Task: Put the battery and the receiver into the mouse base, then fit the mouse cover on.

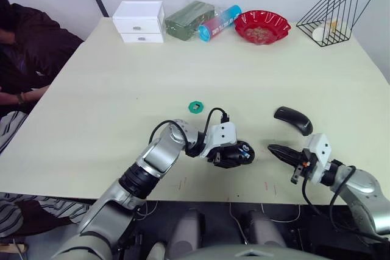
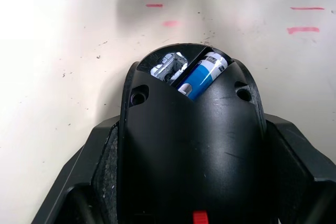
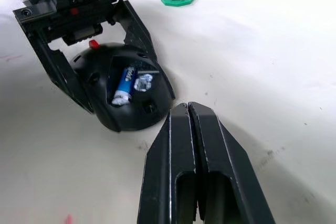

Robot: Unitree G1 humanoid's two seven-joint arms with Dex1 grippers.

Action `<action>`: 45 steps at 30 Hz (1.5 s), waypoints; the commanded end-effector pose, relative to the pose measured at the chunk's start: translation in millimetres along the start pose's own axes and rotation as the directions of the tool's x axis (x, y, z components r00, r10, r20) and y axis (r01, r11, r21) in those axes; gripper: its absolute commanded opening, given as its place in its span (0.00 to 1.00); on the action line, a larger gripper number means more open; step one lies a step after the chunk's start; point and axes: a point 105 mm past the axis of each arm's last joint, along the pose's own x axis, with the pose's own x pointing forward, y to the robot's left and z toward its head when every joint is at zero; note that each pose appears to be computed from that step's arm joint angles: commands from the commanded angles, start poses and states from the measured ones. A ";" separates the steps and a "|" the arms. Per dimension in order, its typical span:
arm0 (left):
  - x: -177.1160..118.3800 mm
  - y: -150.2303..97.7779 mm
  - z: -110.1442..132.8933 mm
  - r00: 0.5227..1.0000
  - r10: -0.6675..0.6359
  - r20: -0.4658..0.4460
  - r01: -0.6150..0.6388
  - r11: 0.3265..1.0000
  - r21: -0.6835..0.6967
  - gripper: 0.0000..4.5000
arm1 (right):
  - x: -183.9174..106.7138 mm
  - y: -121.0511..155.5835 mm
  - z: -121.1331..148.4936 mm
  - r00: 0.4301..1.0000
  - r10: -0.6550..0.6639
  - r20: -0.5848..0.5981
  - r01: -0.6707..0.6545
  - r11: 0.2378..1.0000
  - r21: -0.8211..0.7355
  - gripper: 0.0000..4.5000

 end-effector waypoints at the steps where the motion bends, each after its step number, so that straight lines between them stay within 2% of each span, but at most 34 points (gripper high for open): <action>1: 3.8 -9.9 -2.7 0.999 -0.052 -0.006 0.052 0.999 -0.015 0.66 | -20.7 -11.1 14.5 0.999 -0.012 0.043 0.013 0.999 -0.036 0.01; 6: 3.3 -10.1 -2.0 0.999 -0.049 -0.005 0.049 0.999 -0.015 0.66 | -38.6 -12.6 17.7 0.999 0.022 0.040 -0.020 0.999 -0.051 0.01; 9: 3.1 -9.7 -1.8 0.999 -0.046 -0.008 0.046 0.999 -0.017 0.66 | -47.0 -5.2 17.1 0.994 0.108 0.014 -0.107 0.992 -0.064 0.01; 13: 3.1 -9.4 -1.7 0.999 -0.044 -0.010 0.044 0.999 -0.017 0.66 | -52.4 -2.7 18.7 0.988 0.156 0.018 -0.155 0.986 -0.062 0.38; 14: 3.1 -9.3 -1.8 0.999 -0.044 -0.010 0.043 0.999 -0.017 0.66 | -53.4 -2.1 18.8 0.986 0.167 0.018 -0.165 0.984 -0.062 0.51; 15: 2.9 -9.2 -1.9 0.999 -0.043 -0.012 0.043 0.999 -0.017 0.66 | -55.8 -2.3 20.1 0.983 0.182 0.026 -0.180 0.982 -0.061 0.54; 16: 2.8 -9.2 -2.3 0.999 -0.043 -0.014 0.042 0.999 -0.018 0.66 | -58.4 -2.6 21.8 0.979 0.202 0.034 -0.200 0.978 -0.064 0.70; 17: 2.7 -9.2 -2.5 0.999 -0.042 -0.016 0.042 0.999 -0.019 0.66 | -60.3 -2.8 23.1 0.975 0.216 0.041 -0.213 0.975 -0.067 0.78; 21: 2.3 -8.5 -2.6 0.999 -0.036 -0.017 0.036 0.999 -0.018 0.66 | -62.5 -3.8 24.3 0.968 0.244 0.052 -0.238 0.966 -0.102 0.99; 26: 1.9 -9.5 -2.8 0.999 -0.042 -0.017 0.042 0.999 -0.025 0.66 | -62.9 -8.2 25.4 0.962 0.259 0.086 -0.249 0.962 -0.111 0.99; 28: 0.6 -9.7 -1.5 0.999 -0.043 -0.011 0.042 0.999 -0.025 0.89 | -61.3 -10.4 26.1 0.962 0.258 0.092 -0.247 0.962 -0.115 1.00; 30: -0.6 -10.8 -0.7 0.999 -0.051 -0.011 0.051 0.998 -0.024 0.98 | -60.8 -11.0 25.6 0.962 0.258 0.093 -0.248 0.962 -0.112 1.00; 39: -13.7 -1.0 7.7 0.999 0.015 0.051 -0.012 0.999 -0.044 0.98 | -57.1 -9.0 28.6 0.962 0.250 0.114 -0.236 0.964 -0.119 1.00; 45: -35.4 -2.8 10.8 0.993 0.024 0.112 -0.020 0.999 -0.039 0.98 | -56.4 -9.6 31.4 0.962 0.239 0.132 -0.223 0.966 -0.128 1.00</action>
